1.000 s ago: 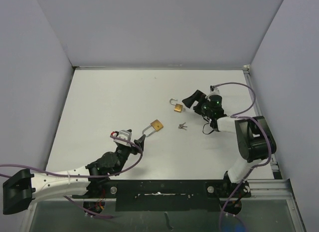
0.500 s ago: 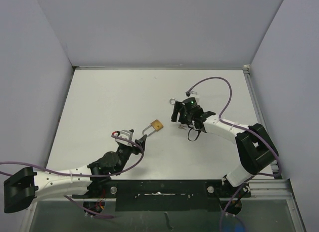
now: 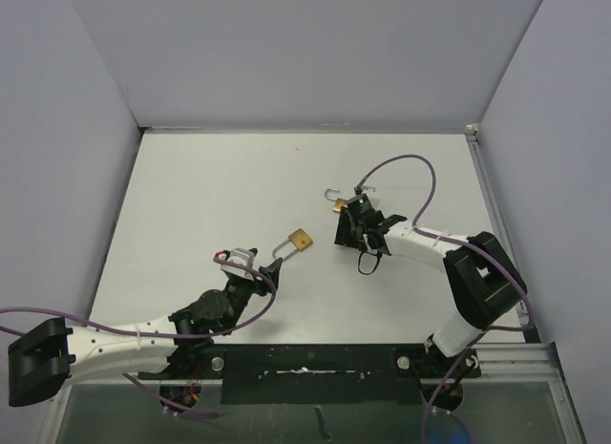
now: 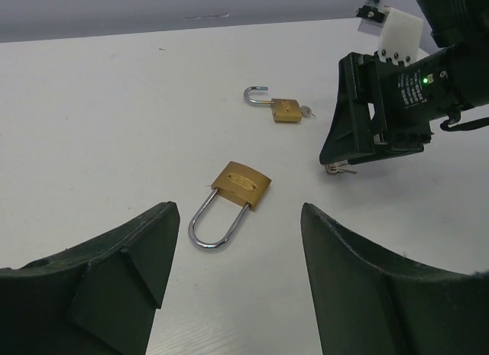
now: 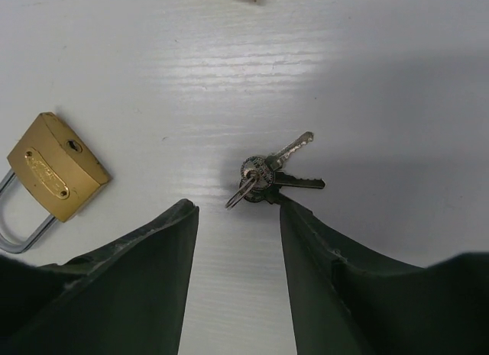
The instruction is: Unlock with the key
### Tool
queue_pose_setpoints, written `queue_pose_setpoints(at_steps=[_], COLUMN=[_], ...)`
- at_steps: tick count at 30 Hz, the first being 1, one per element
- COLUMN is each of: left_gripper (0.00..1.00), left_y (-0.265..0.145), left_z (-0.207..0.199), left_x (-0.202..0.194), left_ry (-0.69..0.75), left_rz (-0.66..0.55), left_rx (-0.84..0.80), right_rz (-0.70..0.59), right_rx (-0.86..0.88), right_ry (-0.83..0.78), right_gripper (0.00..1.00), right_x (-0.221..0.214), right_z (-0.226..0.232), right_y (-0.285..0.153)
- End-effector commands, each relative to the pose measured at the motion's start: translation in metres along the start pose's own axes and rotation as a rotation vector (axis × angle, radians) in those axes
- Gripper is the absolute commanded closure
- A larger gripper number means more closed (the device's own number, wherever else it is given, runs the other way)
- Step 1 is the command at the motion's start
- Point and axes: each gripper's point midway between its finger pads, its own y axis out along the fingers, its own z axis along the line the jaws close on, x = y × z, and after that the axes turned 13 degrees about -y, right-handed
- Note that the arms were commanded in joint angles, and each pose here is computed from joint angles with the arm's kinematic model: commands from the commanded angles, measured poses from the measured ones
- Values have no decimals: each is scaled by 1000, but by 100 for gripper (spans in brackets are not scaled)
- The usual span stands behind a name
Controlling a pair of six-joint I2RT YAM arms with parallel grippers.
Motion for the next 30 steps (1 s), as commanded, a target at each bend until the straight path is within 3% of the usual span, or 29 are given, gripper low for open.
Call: queue_pose_setpoints(at_steps=[1, 5, 15, 23, 30], left_gripper=[37, 37, 37, 37, 37], left_y=[2, 1, -1, -1, 1], left_z=[-11, -9, -5, -4, -6], left_x=[17, 16, 17, 15, 14], left_ry=[-75, -79, -81, -79, -75], left_rz=[-54, -52, -57, -57, -54], left_rx=[-27, -25, -18, -15, -20], right_rz=[-14, -11, -8, -7, -47], right_rx=[10, 12, -13, -33, -31], right_ry=[9, 16, 21, 27, 5], right_gripper=[53, 60, 66, 99, 99], right_x=[11, 11, 14, 14, 24], right_z=[10, 12, 11, 7, 10], right_y=[5, 10, 16, 13, -3])
